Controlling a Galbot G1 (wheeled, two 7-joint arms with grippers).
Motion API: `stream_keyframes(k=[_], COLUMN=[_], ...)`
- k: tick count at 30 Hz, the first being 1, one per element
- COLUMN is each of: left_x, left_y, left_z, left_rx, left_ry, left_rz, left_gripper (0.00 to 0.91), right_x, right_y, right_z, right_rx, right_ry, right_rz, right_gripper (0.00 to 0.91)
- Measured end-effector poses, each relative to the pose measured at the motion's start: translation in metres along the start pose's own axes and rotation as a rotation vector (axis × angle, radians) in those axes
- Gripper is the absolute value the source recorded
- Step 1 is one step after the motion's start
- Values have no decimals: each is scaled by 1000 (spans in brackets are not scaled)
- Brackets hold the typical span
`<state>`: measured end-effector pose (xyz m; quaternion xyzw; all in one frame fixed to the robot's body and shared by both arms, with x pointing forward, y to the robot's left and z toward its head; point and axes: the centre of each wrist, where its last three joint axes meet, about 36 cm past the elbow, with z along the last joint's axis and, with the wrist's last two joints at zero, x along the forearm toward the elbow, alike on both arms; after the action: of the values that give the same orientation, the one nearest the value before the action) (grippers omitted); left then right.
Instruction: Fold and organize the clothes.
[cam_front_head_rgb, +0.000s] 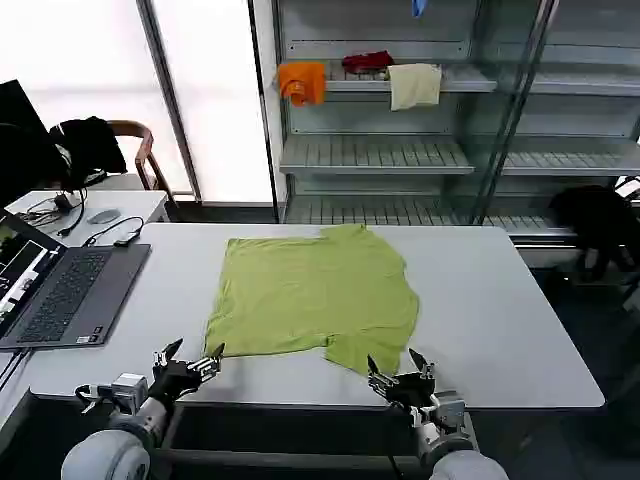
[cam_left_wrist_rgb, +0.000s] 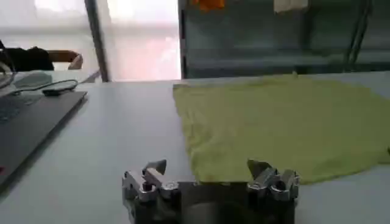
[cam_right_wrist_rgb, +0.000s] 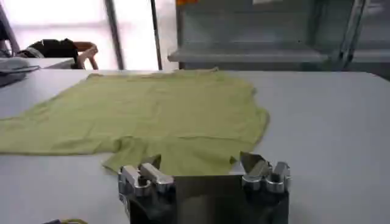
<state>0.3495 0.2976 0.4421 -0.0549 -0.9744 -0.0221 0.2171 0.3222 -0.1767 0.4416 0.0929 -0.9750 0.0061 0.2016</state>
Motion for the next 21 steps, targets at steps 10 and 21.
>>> stream_keyframes(k=[10,21], left_x=[-10,-20], left_y=[0,3], left_z=[11,20], left_rx=[-8,-7], left_ry=[31,43], left_rz=[-11,-10], left_gripper=[907,10], right_x=[-7,-13], right_y=[6,12], right_z=[7,14], right_rx=[10,26], right_ry=[20,36], right_rz=[-11,-27], right_gripper=[615,0])
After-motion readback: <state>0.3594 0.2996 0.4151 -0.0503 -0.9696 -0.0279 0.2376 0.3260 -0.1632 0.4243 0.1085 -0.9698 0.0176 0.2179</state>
